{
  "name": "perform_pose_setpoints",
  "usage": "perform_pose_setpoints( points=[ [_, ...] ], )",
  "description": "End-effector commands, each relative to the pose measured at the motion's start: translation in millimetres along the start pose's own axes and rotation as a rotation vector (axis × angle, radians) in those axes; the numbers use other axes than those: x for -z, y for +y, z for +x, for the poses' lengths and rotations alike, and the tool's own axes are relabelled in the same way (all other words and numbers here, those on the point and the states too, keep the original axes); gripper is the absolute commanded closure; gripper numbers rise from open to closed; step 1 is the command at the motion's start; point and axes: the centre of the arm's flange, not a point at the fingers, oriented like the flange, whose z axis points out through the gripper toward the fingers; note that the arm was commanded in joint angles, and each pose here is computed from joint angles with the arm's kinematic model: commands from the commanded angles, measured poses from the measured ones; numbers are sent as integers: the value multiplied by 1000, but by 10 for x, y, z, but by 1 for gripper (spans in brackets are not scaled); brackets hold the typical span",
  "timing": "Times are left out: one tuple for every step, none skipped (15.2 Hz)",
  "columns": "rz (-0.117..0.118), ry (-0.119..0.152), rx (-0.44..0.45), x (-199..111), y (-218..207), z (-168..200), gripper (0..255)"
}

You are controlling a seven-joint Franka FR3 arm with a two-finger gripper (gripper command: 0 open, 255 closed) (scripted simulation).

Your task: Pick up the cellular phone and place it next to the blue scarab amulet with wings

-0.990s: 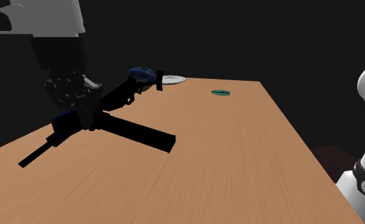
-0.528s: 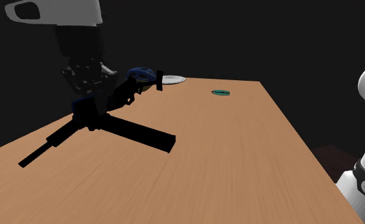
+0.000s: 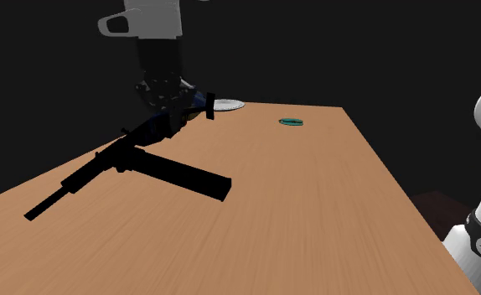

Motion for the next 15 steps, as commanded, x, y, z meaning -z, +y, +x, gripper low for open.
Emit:
perform_pose_setpoints(
  points=[
    [0, 0, 1, 3, -39, -284, 255],
    [0, 0, 1, 0, -53, -415, 255],
    [0, 0, 1, -2, -67, -546, 255],
    [0, 0, 1, -5, -82, -677, 255],
    [0, 0, 1, -8, -96, -809, 255],
    [0, 0, 1, -10, -110, -940, 255],
    [0, 0, 1, -13, -124, -1071, 255],
    [0, 0, 1, -16, -139, -1202, 255],
    [0, 0, 1, -18, -153, -1334, 255],
    [0, 0, 1, -21, -167, -1465, 255],
    [0, 0, 1, -23, -181, -1596, 255],
    [0, 0, 1, -26, -196, -1727, 255],
    [0, 0, 1, -29, -210, -1859, 255],
    [0, 0, 1, -31, -224, -1990, 255],
    [0, 0, 1, -34, -238, -2121, 255]
  ],
)
